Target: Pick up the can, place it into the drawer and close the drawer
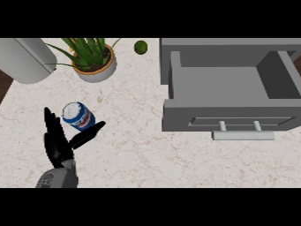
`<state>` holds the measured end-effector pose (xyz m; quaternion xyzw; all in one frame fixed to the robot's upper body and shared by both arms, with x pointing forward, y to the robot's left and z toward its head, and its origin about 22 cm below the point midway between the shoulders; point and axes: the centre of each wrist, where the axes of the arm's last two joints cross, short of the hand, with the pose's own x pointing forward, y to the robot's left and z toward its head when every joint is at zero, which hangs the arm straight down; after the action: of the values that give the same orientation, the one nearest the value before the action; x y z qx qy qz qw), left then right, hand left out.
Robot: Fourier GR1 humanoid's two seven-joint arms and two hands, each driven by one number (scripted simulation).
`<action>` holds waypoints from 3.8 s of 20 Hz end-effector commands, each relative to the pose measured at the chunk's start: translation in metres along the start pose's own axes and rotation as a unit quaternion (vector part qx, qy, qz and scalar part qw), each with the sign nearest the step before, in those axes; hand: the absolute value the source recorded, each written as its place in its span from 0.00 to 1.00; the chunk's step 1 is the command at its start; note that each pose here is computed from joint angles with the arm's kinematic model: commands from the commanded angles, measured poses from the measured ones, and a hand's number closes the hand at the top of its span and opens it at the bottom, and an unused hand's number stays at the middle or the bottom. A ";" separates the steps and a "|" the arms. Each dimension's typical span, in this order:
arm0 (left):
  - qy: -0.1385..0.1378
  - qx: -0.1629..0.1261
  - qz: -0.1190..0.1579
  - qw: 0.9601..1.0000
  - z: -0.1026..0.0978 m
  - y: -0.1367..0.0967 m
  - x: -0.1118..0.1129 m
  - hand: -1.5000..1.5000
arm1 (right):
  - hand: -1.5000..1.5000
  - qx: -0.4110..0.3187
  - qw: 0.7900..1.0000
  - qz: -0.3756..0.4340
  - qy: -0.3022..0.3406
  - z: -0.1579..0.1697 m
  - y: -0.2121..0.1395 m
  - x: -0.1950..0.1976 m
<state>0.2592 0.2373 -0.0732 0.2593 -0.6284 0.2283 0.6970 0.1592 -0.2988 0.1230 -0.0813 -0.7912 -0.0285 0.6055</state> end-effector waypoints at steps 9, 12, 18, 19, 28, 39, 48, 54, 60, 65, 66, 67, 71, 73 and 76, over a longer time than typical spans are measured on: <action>0.016 0.015 0.015 1.000 -0.021 0.003 -0.034 0.00 | 0.00 0.003 1.000 0.008 -0.004 -0.022 -0.003 0.002; 0.011 0.016 0.016 1.000 -0.027 -0.001 -0.038 0.00 | 0.00 -0.007 1.000 0.015 -0.002 -0.008 -0.010 0.015; 0.000 -0.001 0.020 1.000 -0.046 0.002 -0.050 0.00 | 0.00 0.003 1.000 0.004 -0.008 -0.020 -0.009 0.016; 0.003 -0.005 0.014 1.000 -0.047 0.012 -0.042 0.00 | 0.00 -0.007 1.000 0.010 -0.001 0.002 -0.012 0.032; 0.008 -0.077 0.044 0.996 -0.066 -0.030 -0.026 1.00 | 0.00 0.004 1.000 0.010 -0.009 -0.002 0.005 0.020; -0.041 -0.121 0.066 0.990 -0.067 -0.037 -0.025 1.00 | 0.00 -0.003 1.000 0.018 -0.011 -0.016 -0.011 0.024; -0.044 -0.312 0.097 0.944 -0.040 -0.073 -0.026 1.00 | 0.00 -0.005 0.999 0.023 -0.022 -0.019 0.007 0.026; -0.055 -0.359 0.079 0.928 -0.044 -0.114 0.021 1.00 | 0.00 -0.019 0.999 0.026 -0.032 -0.015 0.004 0.033; -0.093 -0.391 0.066 0.913 -0.034 -0.150 0.079 1.00 | 0.00 -0.020 0.999 0.044 -0.014 -0.012 -0.006 0.028; -0.095 -0.411 0.072 0.904 -0.022 -0.172 0.140 1.00 | 0.00 -0.028 0.999 0.036 -0.024 -0.012 0.013 0.019; -0.101 -0.409 0.071 0.904 -0.022 -0.176 0.154 1.00 | 0.00 -0.023 0.999 0.033 -0.018 0.005 -0.007 0.024; -0.096 -0.411 0.071 0.904 -0.024 -0.175 0.165 1.00 | 0.00 -0.031 0.998 0.038 -0.025 -0.017 -0.012 0.028; -0.108 -0.420 0.074 0.898 -0.004 -0.190 0.215 1.00 | 0.00 -0.034 0.999 0.033 -0.025 -0.010 -0.004 0.024; -0.113 -0.421 0.070 0.897 -0.003 -0.191 0.236 1.00 | 0.00 -0.027 0.999 0.034 -0.026 -0.007 -0.008 0.029; -0.121 -0.429 0.052 0.894 0.023 -0.207 0.256 1.00 | 0.00 -0.024 0.999 0.035 -0.021 -0.016 0.002 0.035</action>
<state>0.4112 0.0861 0.1397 -0.0750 -0.7552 -0.0460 0.6495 0.1650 -0.2989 0.1512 -0.1270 -0.8007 -0.0284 0.5847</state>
